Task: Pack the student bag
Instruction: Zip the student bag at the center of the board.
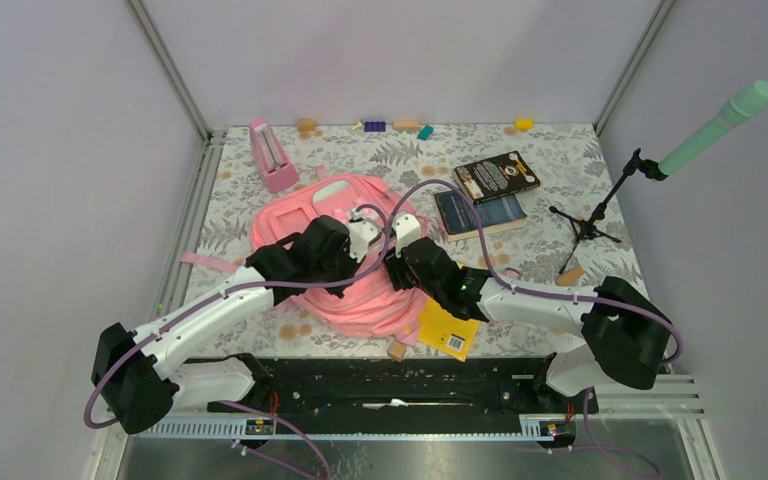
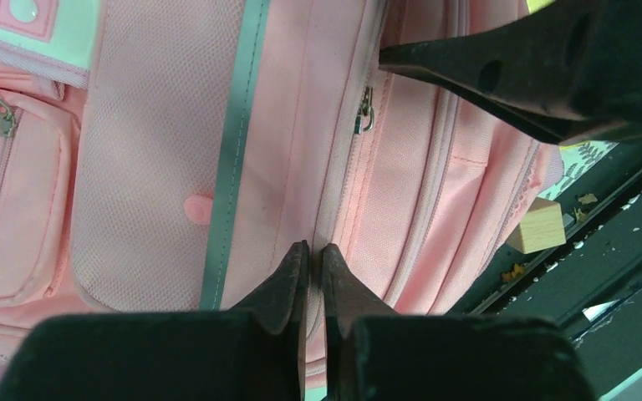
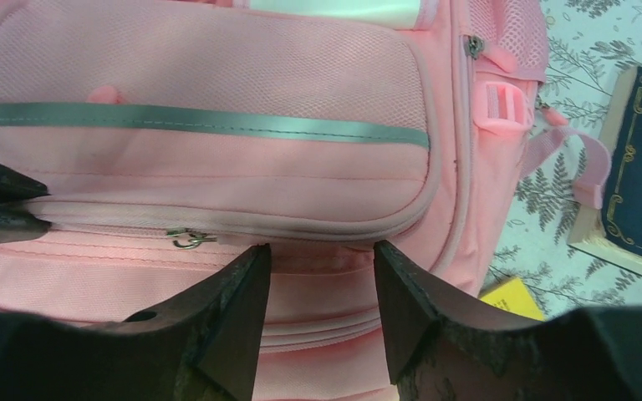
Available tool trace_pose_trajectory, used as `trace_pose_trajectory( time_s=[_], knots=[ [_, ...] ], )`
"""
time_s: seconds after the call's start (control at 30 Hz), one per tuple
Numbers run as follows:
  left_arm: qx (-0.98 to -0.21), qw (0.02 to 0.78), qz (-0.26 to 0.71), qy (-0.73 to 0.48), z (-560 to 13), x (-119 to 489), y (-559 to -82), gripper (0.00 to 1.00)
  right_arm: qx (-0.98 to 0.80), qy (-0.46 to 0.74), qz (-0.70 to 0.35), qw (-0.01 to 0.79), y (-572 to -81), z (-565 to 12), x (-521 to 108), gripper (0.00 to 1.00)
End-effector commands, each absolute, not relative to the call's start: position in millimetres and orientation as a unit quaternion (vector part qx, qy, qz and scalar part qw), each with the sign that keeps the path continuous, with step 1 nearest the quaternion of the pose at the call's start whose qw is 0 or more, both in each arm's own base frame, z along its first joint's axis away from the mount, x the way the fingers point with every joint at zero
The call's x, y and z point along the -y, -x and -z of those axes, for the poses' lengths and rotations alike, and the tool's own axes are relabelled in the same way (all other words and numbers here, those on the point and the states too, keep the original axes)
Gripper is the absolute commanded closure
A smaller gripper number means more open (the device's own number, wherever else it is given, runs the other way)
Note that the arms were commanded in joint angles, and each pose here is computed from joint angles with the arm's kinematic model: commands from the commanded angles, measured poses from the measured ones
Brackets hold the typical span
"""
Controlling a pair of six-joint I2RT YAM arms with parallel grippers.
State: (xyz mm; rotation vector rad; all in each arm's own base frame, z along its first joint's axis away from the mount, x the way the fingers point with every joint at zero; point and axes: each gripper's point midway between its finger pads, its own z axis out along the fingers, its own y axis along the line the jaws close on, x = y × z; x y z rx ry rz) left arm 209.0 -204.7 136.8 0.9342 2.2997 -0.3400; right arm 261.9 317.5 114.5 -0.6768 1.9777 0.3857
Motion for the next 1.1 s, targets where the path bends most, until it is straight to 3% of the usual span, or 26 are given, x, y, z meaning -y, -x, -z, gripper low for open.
trace_pose_trajectory(
  time_s=[0.0, 0.2, 0.53, 0.93, 1.07],
  knots=[
    [-0.857, 0.358, 0.182, -0.321, -162.3, 223.0, -225.7, 1.0, -0.755, 0.312, -0.249, 0.521, -237.4, -148.6, -366.7, 0.46],
    [-0.861, 0.356, 0.185, -0.312, -162.3, 218.2, -229.8, 1.0, -0.745, 0.31, -0.311, 0.503, -219.9, -151.3, -377.1, 0.59],
    [-0.865, 0.361, 0.184, -0.296, -165.2, 208.5, -234.2, 1.0, -0.759, 0.306, -0.288, 0.497, -218.1, -141.6, -361.4, 0.57],
    [-0.86, 0.36, 0.21, -0.294, -168.9, 208.8, -232.3, 1.0, -0.736, 0.288, -0.298, 0.536, -225.1, -158.4, -360.3, 0.34],
    [-0.858, 0.359, 0.221, -0.294, -171.0, 210.3, -231.2, 1.0, -0.727, 0.299, -0.289, 0.546, -230.8, -162.0, -366.8, 0.32]
  ],
)
